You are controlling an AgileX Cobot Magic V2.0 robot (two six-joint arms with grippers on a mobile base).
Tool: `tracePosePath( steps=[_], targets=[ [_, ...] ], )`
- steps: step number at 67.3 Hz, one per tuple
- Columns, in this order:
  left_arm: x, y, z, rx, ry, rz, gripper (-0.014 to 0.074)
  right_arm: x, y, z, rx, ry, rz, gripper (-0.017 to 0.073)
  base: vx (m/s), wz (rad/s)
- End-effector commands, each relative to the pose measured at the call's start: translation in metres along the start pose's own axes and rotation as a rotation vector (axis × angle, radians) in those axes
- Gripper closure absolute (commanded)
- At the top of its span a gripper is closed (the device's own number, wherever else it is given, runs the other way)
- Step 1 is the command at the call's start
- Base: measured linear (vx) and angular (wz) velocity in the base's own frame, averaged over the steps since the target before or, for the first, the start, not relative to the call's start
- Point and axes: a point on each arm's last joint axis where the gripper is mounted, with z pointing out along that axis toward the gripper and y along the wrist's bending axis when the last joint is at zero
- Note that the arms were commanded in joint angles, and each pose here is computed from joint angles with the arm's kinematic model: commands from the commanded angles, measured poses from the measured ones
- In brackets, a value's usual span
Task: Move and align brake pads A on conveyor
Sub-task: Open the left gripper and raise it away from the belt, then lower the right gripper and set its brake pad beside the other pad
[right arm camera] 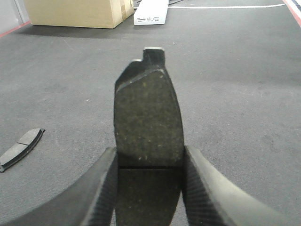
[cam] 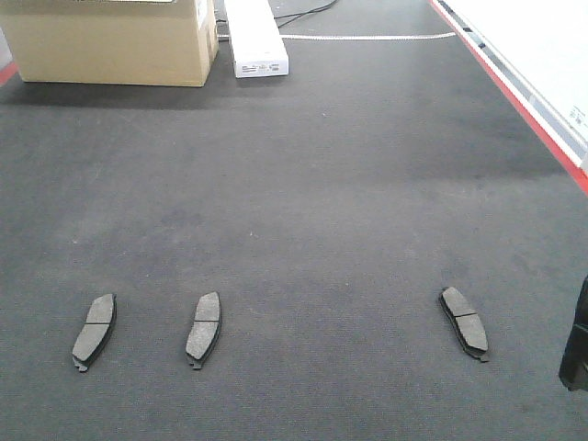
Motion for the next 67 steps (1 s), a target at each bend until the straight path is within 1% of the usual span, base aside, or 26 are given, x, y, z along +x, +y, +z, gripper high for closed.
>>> tracePosePath(
  steps=[1, 17, 23, 28, 33, 44, 55, 67],
  targets=[
    [-0.012, -0.004, -0.002, 0.033, -0.077, 0.000, 0.0123, -0.019, 0.002, -0.004, -0.019, -0.124, -0.020, 0.0566, 0.00, 0.00],
    [-0.012, -0.004, -0.002, 0.031, -0.078, 0.000, 0.0123, -0.019, 0.002, -0.004, -0.020, -0.130, -0.019, 0.0566, 0.00, 0.00],
    [-0.012, -0.004, -0.002, 0.031, -0.078, 0.000, 0.0123, -0.019, 0.003, -0.004, -0.026, -0.128, 0.000, 0.0566, 0.00, 0.00],
    [-0.012, -0.004, -0.002, 0.031, -0.078, 0.000, 0.0123, -0.020, 0.003, -0.001, -0.029, -0.125, -0.001, 0.0566, 0.00, 0.00],
    [-0.012, -0.004, -0.002, 0.031, -0.078, 0.000, 0.0123, -0.023, 0.005, 0.008, -0.030, -0.085, 0.009, 0.0566, 0.00, 0.00],
    [-0.012, -0.004, -0.002, 0.031, -0.078, 0.000, 0.0123, -0.043, 0.012, 0.041, -0.039, 0.044, 0.078, 0.0561, 0.00, 0.00],
    [-0.012, -0.004, -0.002, 0.031, -0.078, 0.000, 0.0123, -0.055, 0.019, 0.093, -0.038, 0.191, 0.137, 0.0553, 0.00, 0.00],
    [-0.012, -0.004, -0.002, 0.031, -0.078, 0.000, 0.0123, -0.050, 0.024, 0.153, -0.007, 0.379, 0.129, 0.0546, 0.00, 0.00]
  ],
)
